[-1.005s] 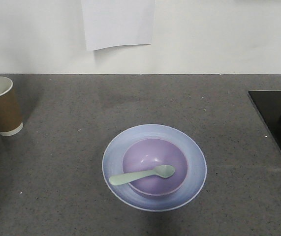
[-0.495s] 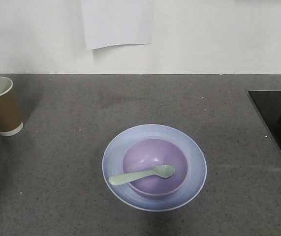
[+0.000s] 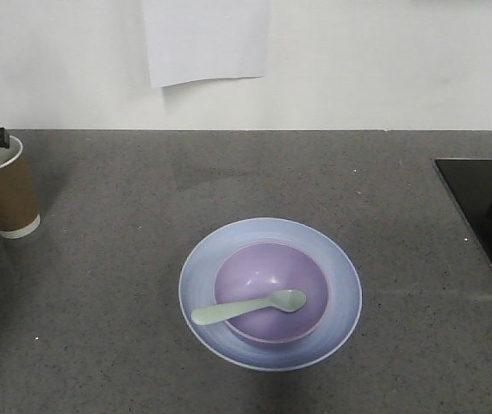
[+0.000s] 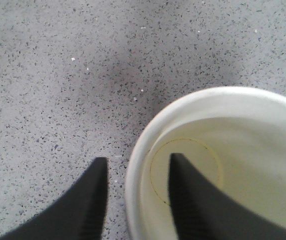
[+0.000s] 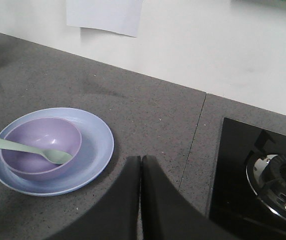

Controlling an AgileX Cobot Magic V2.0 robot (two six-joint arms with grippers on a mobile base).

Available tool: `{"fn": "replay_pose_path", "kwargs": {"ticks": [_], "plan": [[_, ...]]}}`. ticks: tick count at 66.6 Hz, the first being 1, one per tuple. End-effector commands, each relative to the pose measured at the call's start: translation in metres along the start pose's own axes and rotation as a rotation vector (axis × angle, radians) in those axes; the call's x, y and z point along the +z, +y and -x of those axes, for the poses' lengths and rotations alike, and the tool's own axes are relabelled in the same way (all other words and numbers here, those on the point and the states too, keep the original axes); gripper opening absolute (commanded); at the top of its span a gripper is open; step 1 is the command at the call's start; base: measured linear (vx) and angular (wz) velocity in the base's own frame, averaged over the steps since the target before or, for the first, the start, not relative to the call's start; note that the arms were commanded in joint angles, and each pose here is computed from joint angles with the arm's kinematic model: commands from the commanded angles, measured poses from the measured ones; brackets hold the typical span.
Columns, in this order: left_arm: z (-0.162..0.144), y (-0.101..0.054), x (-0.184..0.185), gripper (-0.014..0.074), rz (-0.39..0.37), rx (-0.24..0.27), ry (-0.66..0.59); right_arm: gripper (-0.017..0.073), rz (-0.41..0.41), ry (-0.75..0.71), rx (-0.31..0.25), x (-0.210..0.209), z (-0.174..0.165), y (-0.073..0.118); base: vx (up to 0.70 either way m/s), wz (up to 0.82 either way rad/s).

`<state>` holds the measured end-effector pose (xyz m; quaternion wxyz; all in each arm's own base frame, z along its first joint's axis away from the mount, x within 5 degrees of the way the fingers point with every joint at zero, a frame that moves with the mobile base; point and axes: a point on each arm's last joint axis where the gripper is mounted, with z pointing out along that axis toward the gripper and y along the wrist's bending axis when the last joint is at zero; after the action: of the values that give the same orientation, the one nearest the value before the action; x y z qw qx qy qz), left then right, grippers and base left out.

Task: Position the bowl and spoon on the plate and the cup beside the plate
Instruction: 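Move the left gripper down onto the rim of the brown paper cup, then close the left gripper on the cup rim and lift it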

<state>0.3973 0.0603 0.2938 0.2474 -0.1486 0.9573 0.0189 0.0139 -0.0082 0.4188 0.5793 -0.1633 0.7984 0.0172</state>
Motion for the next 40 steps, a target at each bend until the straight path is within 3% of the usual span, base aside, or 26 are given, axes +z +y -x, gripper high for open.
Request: {"fn": "replay_pose_path", "kwargs": {"ticks": [1,8,24,30,40], "plan": [[0.01,0.0,-0.027,0.0116,-0.021,0.002,-0.108,-0.0006,-0.016,-0.072,0.0,-0.001,0.011,-0.002,0.0,0.0],[0.01,0.0,-0.027,-0.0006,-0.019,0.025,-0.105,-0.0006,-0.016,-0.072,0.0,-0.001,0.011,-0.002,0.0,0.0],[0.007,-0.005,-0.051,-0.0008,-0.083,0.023,-0.122,-0.0006,-0.016,-0.072,0.003,-0.001,0.011,-0.002,0.0,0.0],[0.004,-0.011,-0.077,-0.0008,-0.162,0.026,-0.159,-0.0006,-0.016,-0.072,0.003,-0.001,0.011,-0.002,0.0,0.0],[-0.008,-0.022,-0.123,-0.0008,-0.325,0.074,-0.193,-0.0006,-0.016,-0.072,0.004,-0.001,0.011,-0.002,0.0,0.0]]}}
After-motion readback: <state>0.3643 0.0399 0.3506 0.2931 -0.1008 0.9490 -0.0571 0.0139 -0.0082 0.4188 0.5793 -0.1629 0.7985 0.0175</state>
